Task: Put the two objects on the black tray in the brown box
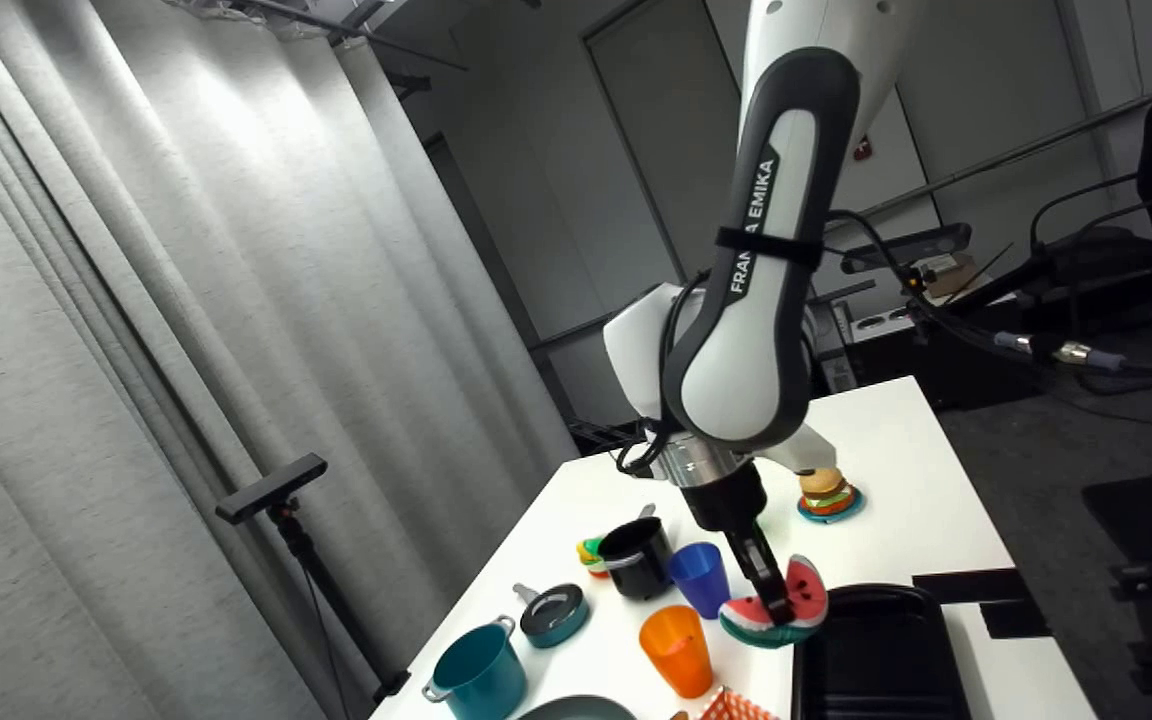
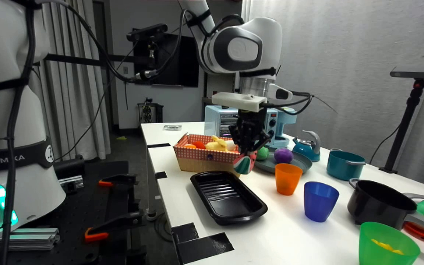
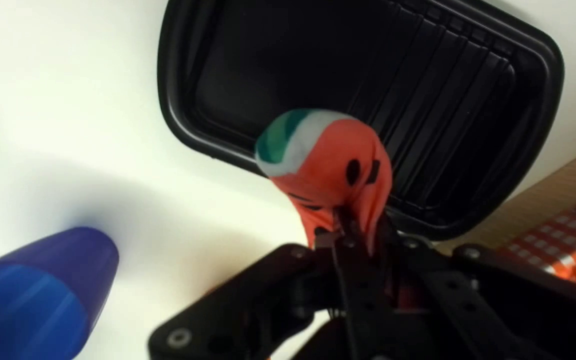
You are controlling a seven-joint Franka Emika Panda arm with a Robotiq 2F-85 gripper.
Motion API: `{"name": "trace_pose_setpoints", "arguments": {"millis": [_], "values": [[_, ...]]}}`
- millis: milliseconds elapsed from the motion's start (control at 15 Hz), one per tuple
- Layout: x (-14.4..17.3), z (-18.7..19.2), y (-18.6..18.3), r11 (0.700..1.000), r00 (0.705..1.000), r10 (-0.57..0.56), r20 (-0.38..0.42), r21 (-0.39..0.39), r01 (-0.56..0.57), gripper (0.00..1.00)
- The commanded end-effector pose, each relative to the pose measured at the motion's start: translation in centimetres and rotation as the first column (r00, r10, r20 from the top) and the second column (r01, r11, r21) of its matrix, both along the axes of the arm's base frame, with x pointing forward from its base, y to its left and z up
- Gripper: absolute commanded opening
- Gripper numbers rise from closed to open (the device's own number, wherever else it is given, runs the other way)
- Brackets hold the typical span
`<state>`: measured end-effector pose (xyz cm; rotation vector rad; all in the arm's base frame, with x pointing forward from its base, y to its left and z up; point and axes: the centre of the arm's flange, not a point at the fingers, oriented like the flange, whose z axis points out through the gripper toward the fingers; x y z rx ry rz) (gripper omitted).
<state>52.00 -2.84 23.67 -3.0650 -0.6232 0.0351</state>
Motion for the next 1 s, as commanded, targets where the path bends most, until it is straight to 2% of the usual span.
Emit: {"name": "trace_pose_setpoints", "arguments": {"millis": [0,400,933], "values": [[0.3,4.6,2.9,0.999,0.999,0.035,0.024,-0.019,-0.035,0.02],[2.1,7.7,9.8,0.986,0.984,0.169,0.058,-0.024,-0.168,0.02],[2.0,8.1,16.2,0.957,0.956,0.289,0.057,-0.009,-0.289,0.02]]}}
